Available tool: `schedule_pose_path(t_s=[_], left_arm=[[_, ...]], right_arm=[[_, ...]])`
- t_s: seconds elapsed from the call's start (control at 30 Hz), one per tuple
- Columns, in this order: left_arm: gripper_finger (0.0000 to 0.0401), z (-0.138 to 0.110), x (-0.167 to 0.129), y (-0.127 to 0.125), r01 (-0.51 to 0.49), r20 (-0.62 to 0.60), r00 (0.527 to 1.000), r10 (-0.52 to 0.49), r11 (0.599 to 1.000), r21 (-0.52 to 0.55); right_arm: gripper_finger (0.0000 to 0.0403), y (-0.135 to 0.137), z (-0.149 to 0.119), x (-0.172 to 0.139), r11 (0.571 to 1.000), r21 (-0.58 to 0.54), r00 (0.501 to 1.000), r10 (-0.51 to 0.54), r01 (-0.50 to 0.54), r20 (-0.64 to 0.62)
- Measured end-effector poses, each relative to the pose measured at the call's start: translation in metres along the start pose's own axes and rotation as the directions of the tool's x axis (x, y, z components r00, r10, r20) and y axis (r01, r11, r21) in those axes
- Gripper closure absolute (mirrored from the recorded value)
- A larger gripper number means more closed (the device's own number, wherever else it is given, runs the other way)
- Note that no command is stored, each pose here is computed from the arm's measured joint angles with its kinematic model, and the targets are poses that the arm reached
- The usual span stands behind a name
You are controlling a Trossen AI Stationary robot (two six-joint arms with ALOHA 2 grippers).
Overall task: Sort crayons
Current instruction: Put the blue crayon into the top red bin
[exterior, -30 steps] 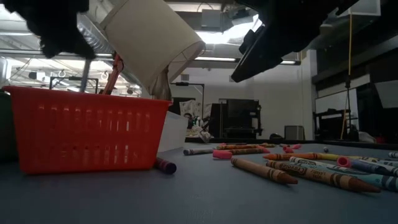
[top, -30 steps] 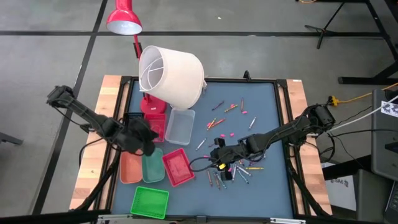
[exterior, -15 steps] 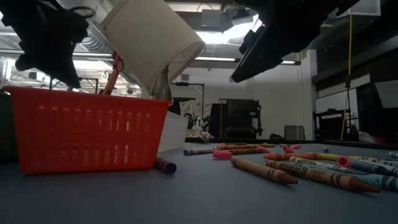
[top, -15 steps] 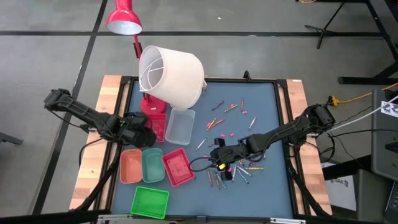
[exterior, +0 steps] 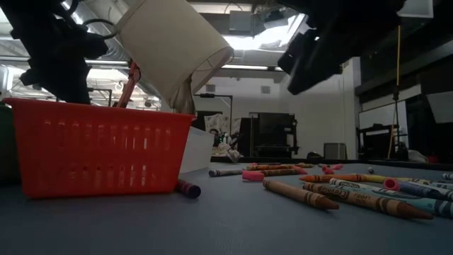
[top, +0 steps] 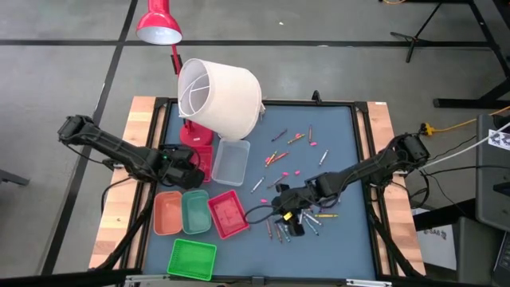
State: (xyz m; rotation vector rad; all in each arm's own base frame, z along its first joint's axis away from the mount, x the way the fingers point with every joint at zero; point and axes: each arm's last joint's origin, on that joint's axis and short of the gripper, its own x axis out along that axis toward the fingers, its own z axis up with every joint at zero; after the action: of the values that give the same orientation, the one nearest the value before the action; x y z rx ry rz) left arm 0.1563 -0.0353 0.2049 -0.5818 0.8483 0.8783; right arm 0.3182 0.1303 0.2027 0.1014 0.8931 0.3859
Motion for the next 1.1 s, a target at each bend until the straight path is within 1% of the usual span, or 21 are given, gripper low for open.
schedule_pose_path(t_s=[0.13, 0.3, 0.43, 0.5, 0.6, 0.73, 0.9, 1.1], left_arm=[[0.0375, 0.000, 0.001, 0.000, -0.008, -0.001, 1.000, 0.008, 1.000, -0.002], [0.0374, 0.002, 0.002, 0.000, -0.014, 0.002, 1.000, 0.014, 1.000, -0.001], [0.0374, 0.003, 0.003, 0.001, -0.018, 0.004, 1.000, 0.018, 1.000, -0.006], [0.0374, 0.003, 0.003, 0.001, -0.018, 0.006, 1.000, 0.018, 1.000, -0.005], [0.0374, 0.003, 0.003, 0.001, -0.019, 0.010, 1.000, 0.019, 1.000, -0.005], [0.0374, 0.003, 0.003, 0.001, -0.020, 0.013, 1.000, 0.020, 1.000, -0.005], [0.0374, 0.003, 0.003, 0.001, -0.025, 0.029, 0.999, 0.025, 1.000, -0.004], [0.0374, 0.003, 0.003, 0.001, -0.026, 0.029, 0.999, 0.025, 0.999, 0.022]], right_arm=[[0.0262, 0.009, -0.008, 0.001, 1.000, -0.001, 0.998, 0.007, -0.007, -0.058], [0.0262, 0.019, -0.017, 0.002, 0.998, -0.034, 0.992, -0.050, 0.046, -0.117], [0.0262, 0.028, -0.025, 0.002, 0.996, -0.049, 0.983, -0.078, 0.070, -0.168], [0.0262, 0.032, -0.029, 0.002, 0.997, -0.022, 0.978, -0.080, 0.078, -0.191], [0.0262, 0.040, -0.035, 0.001, 0.993, 0.069, 0.969, -0.080, 0.098, -0.232], [0.0262, 0.053, -0.048, -0.001, 0.970, 0.190, 0.946, -0.085, 0.150, -0.312], [0.0262, 0.070, -0.064, -0.004, 0.942, 0.258, 0.913, -0.100, 0.215, -0.395], [0.0262, 0.087, -0.076, -0.007, 0.898, 0.316, 0.898, -0.163, 0.306, -0.409]])
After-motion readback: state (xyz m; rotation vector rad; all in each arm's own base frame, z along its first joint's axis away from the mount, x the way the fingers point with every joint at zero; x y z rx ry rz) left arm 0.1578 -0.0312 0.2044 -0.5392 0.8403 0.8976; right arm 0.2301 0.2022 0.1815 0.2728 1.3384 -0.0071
